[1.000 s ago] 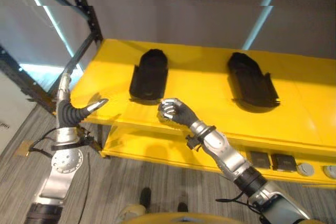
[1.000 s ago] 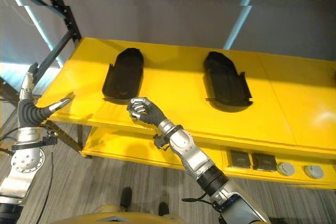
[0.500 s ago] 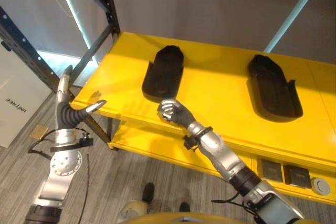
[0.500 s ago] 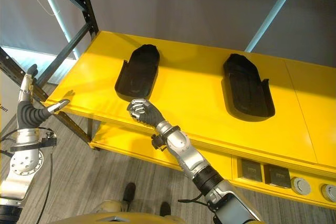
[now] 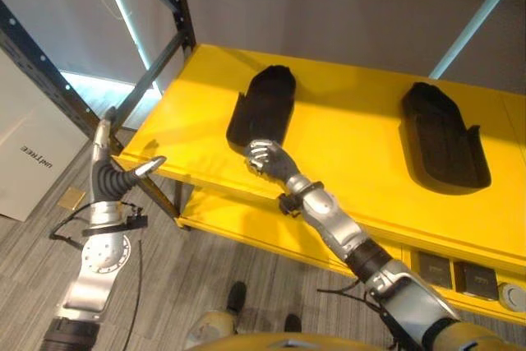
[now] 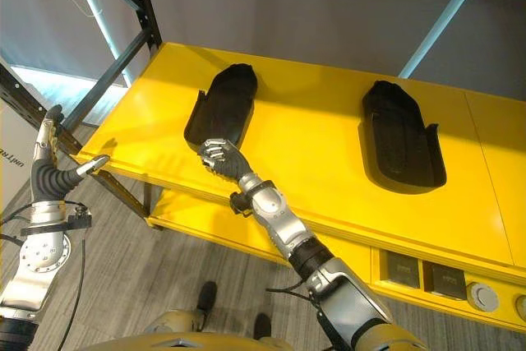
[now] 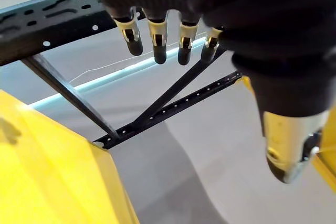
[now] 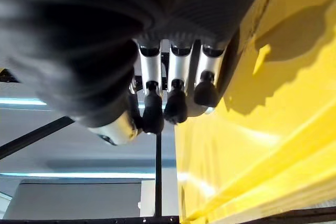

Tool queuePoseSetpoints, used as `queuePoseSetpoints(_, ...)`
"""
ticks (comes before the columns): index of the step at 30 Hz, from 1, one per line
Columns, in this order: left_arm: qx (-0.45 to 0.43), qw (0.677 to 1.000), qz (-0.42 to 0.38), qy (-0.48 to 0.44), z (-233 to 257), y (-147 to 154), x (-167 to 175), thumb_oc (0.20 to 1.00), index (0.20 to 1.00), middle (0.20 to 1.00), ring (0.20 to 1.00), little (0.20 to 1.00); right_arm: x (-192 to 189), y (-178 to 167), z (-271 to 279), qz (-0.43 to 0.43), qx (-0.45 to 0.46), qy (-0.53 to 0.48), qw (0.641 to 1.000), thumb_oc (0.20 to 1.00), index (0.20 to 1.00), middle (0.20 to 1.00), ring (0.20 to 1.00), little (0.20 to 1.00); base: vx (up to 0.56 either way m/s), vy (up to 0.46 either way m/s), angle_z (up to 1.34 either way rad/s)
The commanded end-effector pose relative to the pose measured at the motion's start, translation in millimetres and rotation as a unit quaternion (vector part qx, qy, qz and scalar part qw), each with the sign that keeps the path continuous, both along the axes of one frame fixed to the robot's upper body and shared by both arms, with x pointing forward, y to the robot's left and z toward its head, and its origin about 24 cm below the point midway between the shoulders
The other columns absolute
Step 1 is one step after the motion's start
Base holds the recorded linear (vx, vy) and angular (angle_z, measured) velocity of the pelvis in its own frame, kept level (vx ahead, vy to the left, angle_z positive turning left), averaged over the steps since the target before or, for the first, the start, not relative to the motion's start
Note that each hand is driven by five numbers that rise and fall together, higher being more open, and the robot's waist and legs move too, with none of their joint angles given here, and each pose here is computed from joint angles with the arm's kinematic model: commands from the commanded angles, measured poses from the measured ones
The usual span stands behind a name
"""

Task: Move parts from the plastic box to the shelf.

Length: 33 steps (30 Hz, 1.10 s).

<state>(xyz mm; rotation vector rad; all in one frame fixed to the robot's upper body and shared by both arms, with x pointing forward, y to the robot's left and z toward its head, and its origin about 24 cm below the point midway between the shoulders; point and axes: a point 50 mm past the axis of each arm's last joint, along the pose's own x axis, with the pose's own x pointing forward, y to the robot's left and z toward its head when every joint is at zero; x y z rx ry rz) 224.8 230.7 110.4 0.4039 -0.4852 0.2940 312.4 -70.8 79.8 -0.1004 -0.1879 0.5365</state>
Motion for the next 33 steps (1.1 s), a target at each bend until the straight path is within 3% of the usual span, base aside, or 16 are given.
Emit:
queuePoseSetpoints(1,0.023,0.999,-0.027,-0.037,17.6,0.5,7.2,1.000,1.000,1.000,1.000,1.000,8.6,15.9,25.1,0.003,0.030,-0.045,0.999,0.200,0.200,0.200,0.200,0.200,0.00,0.000,0.00)
queuePoseSetpoints(16,0.019,0.999,-0.019,-0.035,17.0,0.9,8.9,1.000,1.000,1.000,1.000,1.000,0.2,7.4,36.3,-0.002,0.059,-0.072,0.996,0.200,0.200,0.200,0.200,0.200,-0.01,0.004,0.00)
queuePoseSetpoints(22,0.036,0.998,-0.002,-0.046,21.1,3.5,4.4,1.000,1.000,1.000,1.000,1.000,-24.7,-26.4,61.0,-0.015,0.097,-0.143,0.985,0.200,0.200,0.200,0.200,0.200,0.00,0.021,-0.03)
queuePoseSetpoints(23,0.055,0.997,0.011,-0.044,20.4,7.5,0.9,1.000,1.000,1.000,1.000,1.000,-49.6,-64.6,75.8,-0.054,0.085,-0.209,0.973,0.200,0.200,0.200,0.200,0.200,-0.01,0.050,-0.20)
queuePoseSetpoints(25,0.069,0.997,0.014,-0.032,17.0,9.0,-1.5,1.000,1.000,1.000,1.000,1.000,-62.4,-80.6,76.2,-0.084,0.051,-0.231,0.968,0.216,0.216,0.216,0.216,0.216,-0.01,0.036,-0.24)
queuePoseSetpoints(26,0.098,0.995,0.013,-0.015,13.2,10.5,-5.3,1.000,1.000,1.000,1.000,1.000,-77.8,-98.0,75.6,-0.122,-0.020,-0.265,0.956,0.649,0.649,0.649,0.649,0.649,0.00,0.014,-0.29)
queuePoseSetpoints(27,0.098,0.995,0.012,-0.014,12.7,9.9,-5.5,1.000,1.000,1.000,1.000,1.000,-78.9,-98.3,75.1,-0.123,-0.021,-0.264,0.956,0.790,0.790,0.790,0.790,0.790,0.00,0.017,-0.34)
queuePoseSetpoints(28,0.111,0.994,0.011,-0.007,11.1,10.3,-7.3,1.000,1.000,1.000,1.000,1.000,-85.2,-105.4,72.5,-0.140,-0.056,-0.272,0.950,1.000,1.000,1.000,1.000,1.000,0.01,0.008,-0.28)
queuePoseSetpoints(33,0.200,0.980,0.018,-0.007,12.9,12.0,-13.8,1.000,1.000,1.000,1.000,1.000,-116.2,-150.9,70.1,-0.256,-0.168,-0.298,0.904,1.000,1.000,1.000,1.000,1.000,0.01,0.009,-0.15)
